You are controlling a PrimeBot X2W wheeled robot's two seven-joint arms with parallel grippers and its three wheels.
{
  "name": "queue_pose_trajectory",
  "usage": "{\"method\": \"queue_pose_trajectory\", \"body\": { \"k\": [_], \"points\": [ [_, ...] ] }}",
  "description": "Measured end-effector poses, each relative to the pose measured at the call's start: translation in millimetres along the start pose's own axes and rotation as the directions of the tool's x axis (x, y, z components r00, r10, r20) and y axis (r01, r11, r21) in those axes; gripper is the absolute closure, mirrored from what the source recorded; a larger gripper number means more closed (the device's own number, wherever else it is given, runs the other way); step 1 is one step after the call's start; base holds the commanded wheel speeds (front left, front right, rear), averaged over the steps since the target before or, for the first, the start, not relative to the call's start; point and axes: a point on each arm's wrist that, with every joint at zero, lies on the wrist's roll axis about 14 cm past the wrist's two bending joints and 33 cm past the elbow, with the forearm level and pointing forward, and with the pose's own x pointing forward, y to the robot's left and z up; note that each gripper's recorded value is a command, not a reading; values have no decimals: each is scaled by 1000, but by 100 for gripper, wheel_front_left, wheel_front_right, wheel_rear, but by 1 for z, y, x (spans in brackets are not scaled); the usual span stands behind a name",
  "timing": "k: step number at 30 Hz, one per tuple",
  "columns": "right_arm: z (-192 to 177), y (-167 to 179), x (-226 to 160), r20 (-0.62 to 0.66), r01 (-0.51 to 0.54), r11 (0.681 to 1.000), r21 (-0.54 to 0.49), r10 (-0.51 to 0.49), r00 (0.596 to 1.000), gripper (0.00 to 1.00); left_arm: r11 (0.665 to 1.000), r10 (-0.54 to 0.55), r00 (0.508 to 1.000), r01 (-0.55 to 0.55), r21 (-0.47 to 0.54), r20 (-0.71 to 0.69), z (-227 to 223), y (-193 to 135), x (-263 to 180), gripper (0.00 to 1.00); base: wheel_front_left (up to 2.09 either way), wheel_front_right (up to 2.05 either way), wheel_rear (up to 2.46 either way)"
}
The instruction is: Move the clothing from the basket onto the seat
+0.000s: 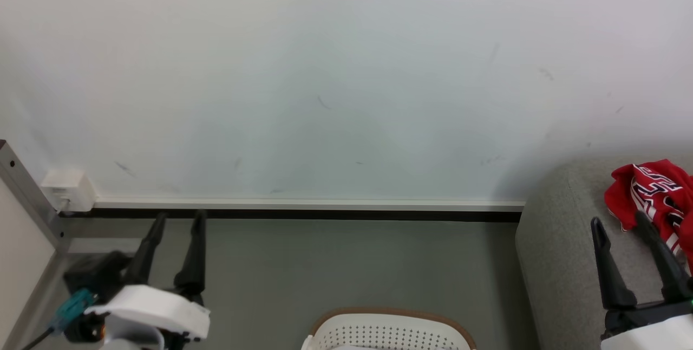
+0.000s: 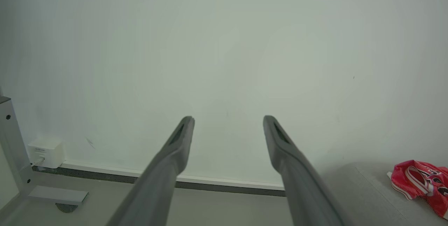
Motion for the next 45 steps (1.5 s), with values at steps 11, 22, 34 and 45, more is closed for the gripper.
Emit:
{"method": "queue_pose_trajectory", "body": {
  "k": [11, 22, 34, 45],
  "points": [
    [-36, 12, -11, -65, 43, 996, 73, -38, 997, 0, 994, 107, 993, -108, -33, -41, -24, 29, -33, 0, 0, 0, 0],
    [-35, 13, -10, -59, 43, 998, 53, -40, 997, 0, 993, 116, 992, -116, 10, -44, -31, 32, -36, 0, 0, 0, 0],
    [-39, 3, -10, -77, 62, 998, 34, -59, 995, 0, 995, 93, 993, -92, 26, -67, -41, 25, -32, 0, 0, 0, 0],
    [-47, 4, -7, -106, 53, 998, 40, -49, 993, 100, 995, 94, 992, -91, 39, -81, -46, 25, -32, 100, 0, 0, 0]
  ]
}}
